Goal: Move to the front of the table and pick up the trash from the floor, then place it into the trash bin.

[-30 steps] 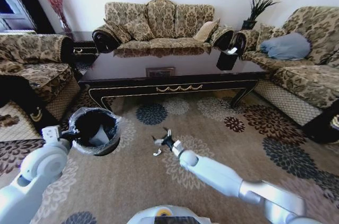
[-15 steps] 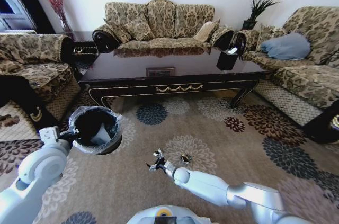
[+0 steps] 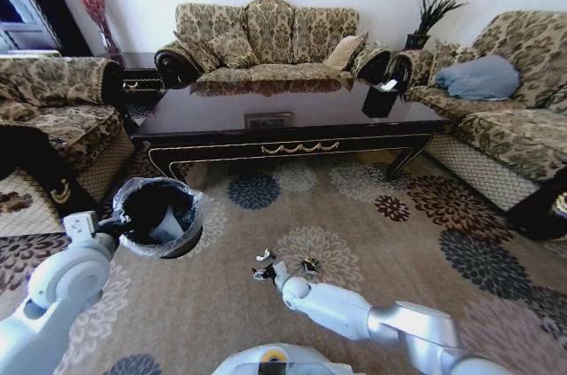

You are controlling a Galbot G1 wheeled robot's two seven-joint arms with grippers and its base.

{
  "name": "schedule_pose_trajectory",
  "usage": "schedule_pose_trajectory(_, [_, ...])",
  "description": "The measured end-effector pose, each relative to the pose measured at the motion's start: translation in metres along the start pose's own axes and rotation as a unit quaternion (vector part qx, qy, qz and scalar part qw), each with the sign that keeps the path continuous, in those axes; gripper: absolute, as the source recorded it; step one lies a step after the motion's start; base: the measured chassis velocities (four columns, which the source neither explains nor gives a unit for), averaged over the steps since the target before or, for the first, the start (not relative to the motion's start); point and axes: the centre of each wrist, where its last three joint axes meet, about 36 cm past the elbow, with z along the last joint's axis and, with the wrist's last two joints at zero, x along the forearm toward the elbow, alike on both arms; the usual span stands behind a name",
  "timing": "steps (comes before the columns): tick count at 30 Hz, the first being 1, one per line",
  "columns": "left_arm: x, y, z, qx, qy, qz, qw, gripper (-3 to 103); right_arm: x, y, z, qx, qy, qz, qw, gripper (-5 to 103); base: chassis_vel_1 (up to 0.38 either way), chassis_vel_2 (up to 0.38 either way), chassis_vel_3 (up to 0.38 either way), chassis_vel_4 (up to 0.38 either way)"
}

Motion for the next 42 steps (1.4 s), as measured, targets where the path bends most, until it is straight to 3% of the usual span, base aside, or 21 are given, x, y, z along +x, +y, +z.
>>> schedule_pose_trajectory(5, [0.001,0.001,0.002,-0.001,0.002,-0.002,1.0000,2,-0.011,-0.004,-0.007,-0.011,0.004,0.007,1.000,100,0.000,0.000,0.000,0.000])
schedule_pose_trajectory(23, [0.003,0.000,0.003,-0.001,0.001,0.000,1.0000,2,-0.026,-0.024,-0.003,-0.003,0.000,0.007,1.000,101,0.000,0.000,0.000,0.000])
schedule_pose_trajectory(25, [0.003,-0.001,0.003,-0.001,0.001,-0.001,1.0000,2,-0.027,-0.024,-0.002,-0.001,-0.001,0.005,1.000,92,0.000,0.000,0.000,0.000])
schedule_pose_trajectory(27, [0.003,-0.001,0.003,-0.001,0.001,-0.001,1.0000,2,-0.028,-0.024,-0.002,0.000,-0.001,0.004,1.000,92,0.000,0.000,0.000,0.000])
schedule_pose_trajectory(30, [0.003,-0.001,0.003,-0.001,0.002,-0.001,1.0000,2,-0.029,-0.024,0.001,0.006,-0.002,0.000,1.000,79,0.000,0.000,0.000,0.000])
schedule_pose_trajectory(42, [0.001,-0.002,0.006,-0.002,0.005,-0.001,1.0000,2,-0.028,-0.026,0.007,0.016,-0.002,-0.002,1.000,71,0.000,0.000,0.000,0.000])
